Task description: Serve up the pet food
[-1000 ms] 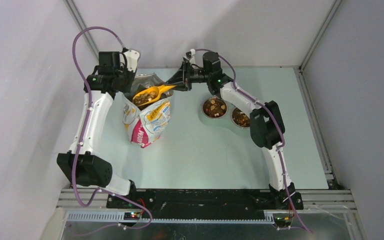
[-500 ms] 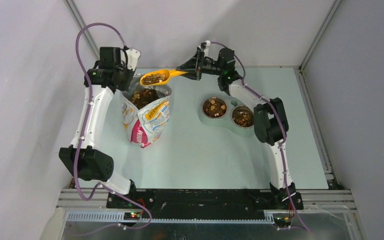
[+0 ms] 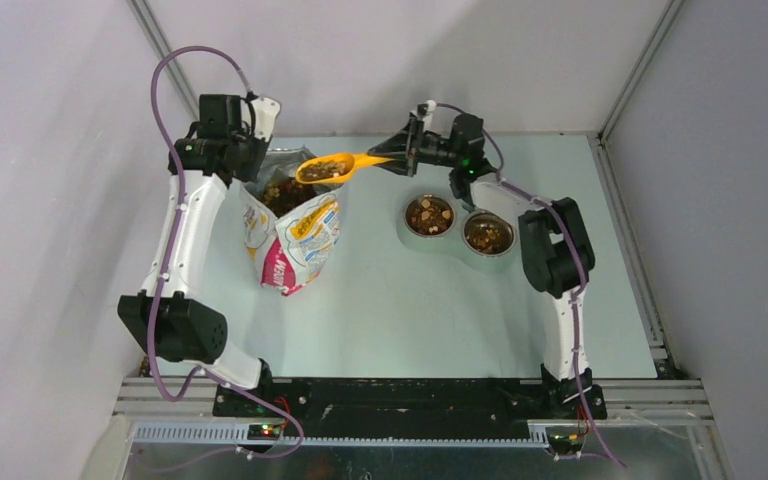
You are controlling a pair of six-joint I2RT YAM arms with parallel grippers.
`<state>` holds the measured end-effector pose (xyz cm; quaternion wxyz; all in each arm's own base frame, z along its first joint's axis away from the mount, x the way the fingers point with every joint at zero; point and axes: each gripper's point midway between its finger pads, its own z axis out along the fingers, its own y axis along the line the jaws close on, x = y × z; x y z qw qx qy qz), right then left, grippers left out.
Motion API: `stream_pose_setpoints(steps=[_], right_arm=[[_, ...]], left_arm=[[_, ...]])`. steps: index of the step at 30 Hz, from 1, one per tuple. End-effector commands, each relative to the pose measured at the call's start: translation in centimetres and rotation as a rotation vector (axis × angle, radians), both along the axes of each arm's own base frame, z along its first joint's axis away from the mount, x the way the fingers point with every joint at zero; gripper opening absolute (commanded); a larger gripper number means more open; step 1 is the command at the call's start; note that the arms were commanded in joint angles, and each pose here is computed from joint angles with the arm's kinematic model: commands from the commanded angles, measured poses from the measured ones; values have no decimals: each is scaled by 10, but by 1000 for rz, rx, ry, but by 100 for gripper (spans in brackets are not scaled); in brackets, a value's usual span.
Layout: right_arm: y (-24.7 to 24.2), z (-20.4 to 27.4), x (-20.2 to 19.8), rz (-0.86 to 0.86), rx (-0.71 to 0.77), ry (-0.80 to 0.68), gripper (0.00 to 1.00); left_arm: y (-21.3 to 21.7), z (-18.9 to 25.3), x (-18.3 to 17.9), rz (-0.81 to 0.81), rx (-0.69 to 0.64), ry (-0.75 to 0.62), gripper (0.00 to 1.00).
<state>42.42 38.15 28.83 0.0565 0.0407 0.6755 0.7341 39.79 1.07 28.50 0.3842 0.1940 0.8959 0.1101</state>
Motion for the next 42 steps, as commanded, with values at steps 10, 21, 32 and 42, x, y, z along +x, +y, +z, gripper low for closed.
stream_pose_setpoints(steps=[10, 21, 32, 42], right_arm=[[-113, 69, -25, -218, 4, -234, 0], [-228, 55, -38, -482, -108, -212, 0], [-298, 19, -58, -653, -113, -97, 0], [-327, -8, -59, -708, -146, -70, 0]], left_arm=[[13, 16, -3, 44, -5, -65, 0], [8, 13, 0, 27, -32, -76, 0], [2, 10, 12, 1, -53, -67, 0], [3, 8, 19, -5, -43, -61, 0]])
